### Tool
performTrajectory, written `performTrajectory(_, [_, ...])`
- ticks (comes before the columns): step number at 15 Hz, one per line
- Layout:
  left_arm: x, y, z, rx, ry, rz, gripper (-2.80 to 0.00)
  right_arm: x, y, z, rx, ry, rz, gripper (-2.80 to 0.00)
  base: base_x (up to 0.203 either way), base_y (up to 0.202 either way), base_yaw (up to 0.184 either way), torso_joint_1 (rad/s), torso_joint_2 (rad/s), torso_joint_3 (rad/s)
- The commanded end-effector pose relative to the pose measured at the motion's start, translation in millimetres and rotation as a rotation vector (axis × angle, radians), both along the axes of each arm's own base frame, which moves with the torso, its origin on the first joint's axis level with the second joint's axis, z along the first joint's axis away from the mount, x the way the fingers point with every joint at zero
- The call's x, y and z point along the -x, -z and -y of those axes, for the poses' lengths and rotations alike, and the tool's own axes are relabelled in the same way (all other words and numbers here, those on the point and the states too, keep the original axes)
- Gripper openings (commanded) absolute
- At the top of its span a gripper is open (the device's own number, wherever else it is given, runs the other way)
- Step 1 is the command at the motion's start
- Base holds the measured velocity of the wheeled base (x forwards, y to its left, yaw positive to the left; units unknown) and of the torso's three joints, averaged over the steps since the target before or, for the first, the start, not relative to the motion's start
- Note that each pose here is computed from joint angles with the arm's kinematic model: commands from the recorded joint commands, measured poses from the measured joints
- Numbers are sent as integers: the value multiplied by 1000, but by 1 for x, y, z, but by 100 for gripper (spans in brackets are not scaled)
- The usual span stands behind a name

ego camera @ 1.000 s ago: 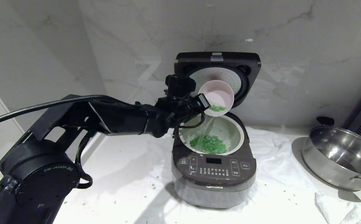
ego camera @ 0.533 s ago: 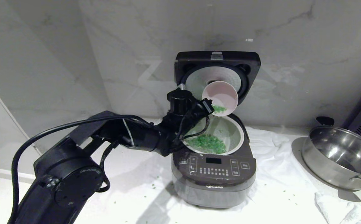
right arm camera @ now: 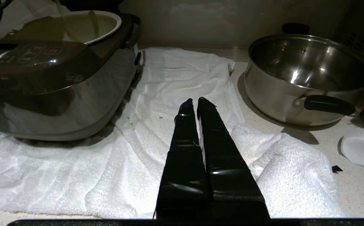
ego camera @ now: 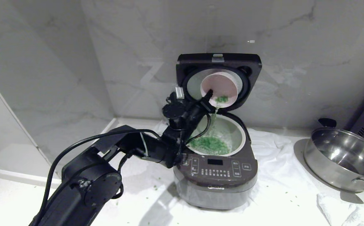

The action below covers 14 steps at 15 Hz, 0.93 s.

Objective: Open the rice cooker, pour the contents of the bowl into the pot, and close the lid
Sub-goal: Pour the water from the bowl into the rice cooker

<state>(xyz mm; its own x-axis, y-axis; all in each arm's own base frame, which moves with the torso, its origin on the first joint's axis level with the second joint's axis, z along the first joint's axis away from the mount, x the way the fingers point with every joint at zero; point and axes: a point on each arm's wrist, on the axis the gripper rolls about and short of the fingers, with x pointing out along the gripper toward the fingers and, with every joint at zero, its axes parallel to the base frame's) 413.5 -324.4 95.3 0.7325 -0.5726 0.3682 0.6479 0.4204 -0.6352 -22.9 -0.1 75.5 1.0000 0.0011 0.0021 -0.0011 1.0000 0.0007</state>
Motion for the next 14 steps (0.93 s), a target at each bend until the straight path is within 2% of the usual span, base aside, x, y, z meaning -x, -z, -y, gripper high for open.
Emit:
performTrajectory(1, [-4, 23, 0, -11, 5, -23, -280, 0, 0, 0, -1, 0, -2, -280, 0, 0, 0, 0, 0, 0])
performTrajectory(9, [-2, 26, 1, -23, 23, -28, -280, 0, 0, 0, -1, 0, -1, -280, 0, 0, 0, 2, -3, -1])
performTrajectory(12, [4, 33, -3, -69, 27, -68, -280, 0, 0, 0, -1, 0, -1, -280, 0, 0, 0, 0, 0, 0])
performTrajectory(14, [11, 33, -15, -123, 34, -96, -280, 0, 0, 0, -1, 0, -1, -280, 0, 0, 0, 0, 0, 0])
